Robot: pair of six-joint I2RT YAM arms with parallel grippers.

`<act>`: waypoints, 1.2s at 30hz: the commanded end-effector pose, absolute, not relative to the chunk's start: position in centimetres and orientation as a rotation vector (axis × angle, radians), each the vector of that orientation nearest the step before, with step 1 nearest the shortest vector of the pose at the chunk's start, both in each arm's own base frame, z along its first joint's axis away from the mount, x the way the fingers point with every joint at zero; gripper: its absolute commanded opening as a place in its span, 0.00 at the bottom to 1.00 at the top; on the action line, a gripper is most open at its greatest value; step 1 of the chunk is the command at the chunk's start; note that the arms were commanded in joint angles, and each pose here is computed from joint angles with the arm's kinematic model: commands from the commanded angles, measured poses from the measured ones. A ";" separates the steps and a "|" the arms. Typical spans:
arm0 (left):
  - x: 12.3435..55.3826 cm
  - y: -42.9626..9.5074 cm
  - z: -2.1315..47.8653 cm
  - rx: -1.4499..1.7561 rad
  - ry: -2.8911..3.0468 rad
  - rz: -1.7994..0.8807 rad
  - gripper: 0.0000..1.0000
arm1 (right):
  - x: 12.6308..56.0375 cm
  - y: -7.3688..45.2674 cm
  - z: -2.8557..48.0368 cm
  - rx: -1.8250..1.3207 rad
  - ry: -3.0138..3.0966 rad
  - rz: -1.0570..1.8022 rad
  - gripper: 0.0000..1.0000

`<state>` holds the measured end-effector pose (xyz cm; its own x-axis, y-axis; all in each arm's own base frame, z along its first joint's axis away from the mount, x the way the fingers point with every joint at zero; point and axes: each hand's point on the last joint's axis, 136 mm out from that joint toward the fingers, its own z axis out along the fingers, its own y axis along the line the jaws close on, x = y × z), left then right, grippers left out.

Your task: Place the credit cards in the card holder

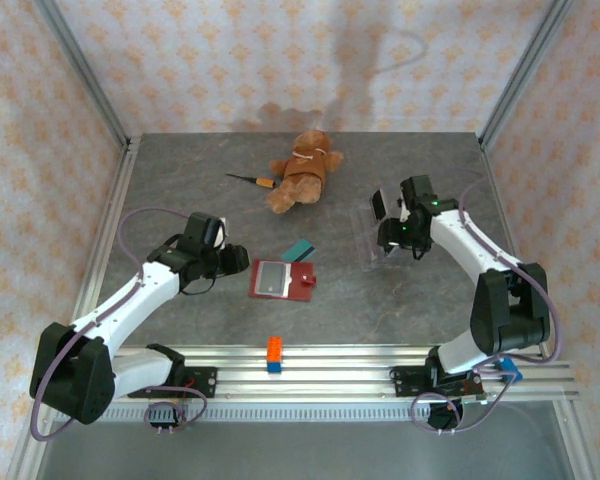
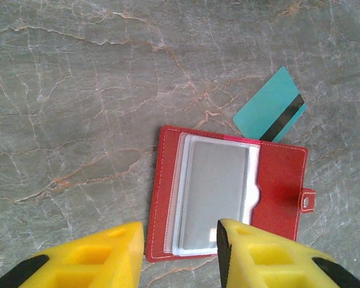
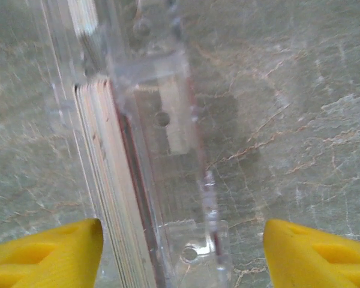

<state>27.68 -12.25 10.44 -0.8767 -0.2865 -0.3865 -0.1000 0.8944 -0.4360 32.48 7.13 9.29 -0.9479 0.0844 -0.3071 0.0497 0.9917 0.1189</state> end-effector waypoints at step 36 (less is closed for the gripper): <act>27.3 -12.0 9.5 -0.301 2.634 -0.565 0.39 | 32.8 3.6 12.4 0.109 2.648 -0.226 0.47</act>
